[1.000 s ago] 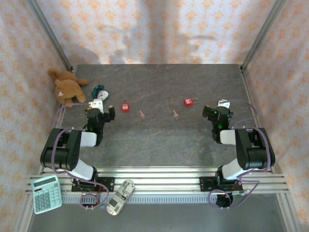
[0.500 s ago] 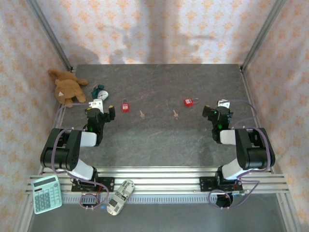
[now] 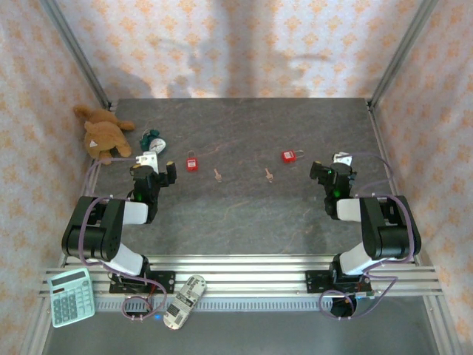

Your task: Unlock with the key

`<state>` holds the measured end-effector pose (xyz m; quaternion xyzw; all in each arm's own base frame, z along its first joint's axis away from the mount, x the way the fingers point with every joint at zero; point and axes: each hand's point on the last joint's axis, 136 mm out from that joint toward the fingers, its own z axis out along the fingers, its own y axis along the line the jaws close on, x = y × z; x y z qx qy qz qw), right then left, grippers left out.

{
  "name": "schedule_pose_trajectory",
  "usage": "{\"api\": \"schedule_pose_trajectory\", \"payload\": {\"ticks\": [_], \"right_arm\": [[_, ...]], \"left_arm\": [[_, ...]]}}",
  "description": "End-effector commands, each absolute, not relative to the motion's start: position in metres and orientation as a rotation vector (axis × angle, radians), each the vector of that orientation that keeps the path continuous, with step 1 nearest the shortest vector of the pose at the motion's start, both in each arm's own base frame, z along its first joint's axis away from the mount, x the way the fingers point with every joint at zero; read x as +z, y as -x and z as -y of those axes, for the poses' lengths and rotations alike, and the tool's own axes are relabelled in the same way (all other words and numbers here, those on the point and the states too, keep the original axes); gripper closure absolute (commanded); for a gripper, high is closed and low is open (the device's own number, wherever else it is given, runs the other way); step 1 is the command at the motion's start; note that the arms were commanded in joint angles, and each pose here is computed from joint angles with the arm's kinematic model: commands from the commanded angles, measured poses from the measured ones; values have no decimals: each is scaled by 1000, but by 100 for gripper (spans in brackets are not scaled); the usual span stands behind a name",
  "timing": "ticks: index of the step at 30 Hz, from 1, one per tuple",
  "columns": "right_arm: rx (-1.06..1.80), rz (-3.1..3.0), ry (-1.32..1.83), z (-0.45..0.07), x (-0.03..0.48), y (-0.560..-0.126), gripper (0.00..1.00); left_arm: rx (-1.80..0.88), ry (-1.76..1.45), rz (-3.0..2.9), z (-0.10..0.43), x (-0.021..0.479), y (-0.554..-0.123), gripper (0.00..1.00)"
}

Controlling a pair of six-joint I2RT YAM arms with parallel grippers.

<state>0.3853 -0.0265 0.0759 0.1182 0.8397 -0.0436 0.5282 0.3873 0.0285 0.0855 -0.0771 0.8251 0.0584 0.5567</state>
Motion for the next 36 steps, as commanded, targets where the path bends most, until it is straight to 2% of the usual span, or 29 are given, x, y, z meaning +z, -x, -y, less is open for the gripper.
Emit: {"api": "schedule_pose_trajectory", "payload": {"ticks": [1,12,16,20,25,27,29,32,34,36], "right_arm": [[-123,-1954,-301,30,89,-393,1],[-123,-1953,-301,30,89,-393,1],[-229,-1941,-386,44,107,-392,1],[-265,-1965,-385,34,153,-400,1],[-46,-1969,-568,19,220,-396,1],[-54,-1966,-763,32,227,-388,1],[1,-1982,-917,41,221,-383,1],[65,-2034,-916,36,216,-388,1],[66,-2106,-888,29,211,-393,7],[29,-2187,-878,24,203,-398,10]], "left_arm": [[181,192,-1902,-37,98,-394,0],[227,230,-1897,-43,104,-392,0],[262,218,-1914,-39,139,-389,0],[210,215,-1847,-23,191,-387,0],[27,529,-1789,-25,261,-383,0],[-86,656,-1802,-24,286,-379,0],[-211,638,-1790,-15,309,-381,0],[-449,919,-1657,-34,304,-381,0],[-593,1004,-1608,-41,300,-390,1],[-651,997,-1655,-34,299,-402,9]]}}
